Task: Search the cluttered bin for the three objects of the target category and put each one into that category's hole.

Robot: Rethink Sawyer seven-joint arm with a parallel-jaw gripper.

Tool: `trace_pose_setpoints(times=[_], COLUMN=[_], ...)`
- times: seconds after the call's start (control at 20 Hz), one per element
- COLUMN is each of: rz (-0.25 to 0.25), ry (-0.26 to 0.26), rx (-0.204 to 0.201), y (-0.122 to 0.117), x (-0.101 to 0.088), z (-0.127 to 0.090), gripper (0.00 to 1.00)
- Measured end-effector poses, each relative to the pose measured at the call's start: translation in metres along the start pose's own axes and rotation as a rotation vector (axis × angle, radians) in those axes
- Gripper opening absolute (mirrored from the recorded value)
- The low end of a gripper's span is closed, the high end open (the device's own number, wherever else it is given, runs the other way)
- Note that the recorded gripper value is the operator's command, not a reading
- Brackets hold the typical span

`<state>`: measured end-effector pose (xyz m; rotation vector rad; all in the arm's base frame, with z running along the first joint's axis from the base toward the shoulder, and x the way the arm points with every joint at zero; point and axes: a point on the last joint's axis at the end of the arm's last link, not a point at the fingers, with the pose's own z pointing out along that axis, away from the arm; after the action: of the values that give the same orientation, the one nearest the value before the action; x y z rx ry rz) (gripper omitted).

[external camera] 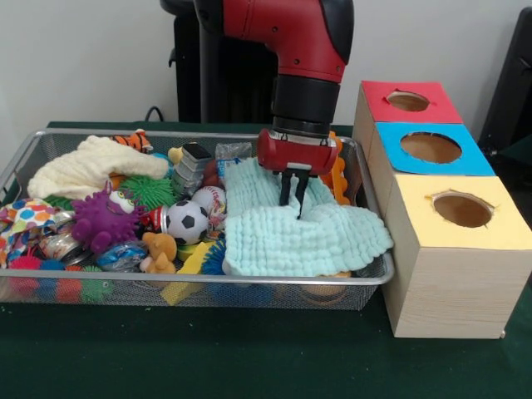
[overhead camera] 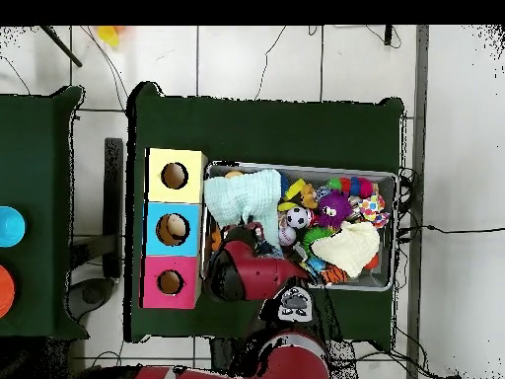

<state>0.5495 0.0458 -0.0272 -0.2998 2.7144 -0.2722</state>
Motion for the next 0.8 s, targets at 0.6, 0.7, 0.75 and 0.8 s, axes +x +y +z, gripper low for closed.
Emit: trace_pose_setpoints(times=[0.6,0.7,0.75,0.8], rz=[-0.005,-0.008,-0.009,-0.009], ry=[0.139,0.139,0.139,0.139], rx=[-0.004,0.002,0.006,0.009], y=[-0.008,-0.010,-0.011,-0.013], x=[-0.007,-0.013,-0.017,-0.020], z=[-0.029,-0.037,-0.043,-0.047], gripper=[0.00,0.00,0.00,0.00])
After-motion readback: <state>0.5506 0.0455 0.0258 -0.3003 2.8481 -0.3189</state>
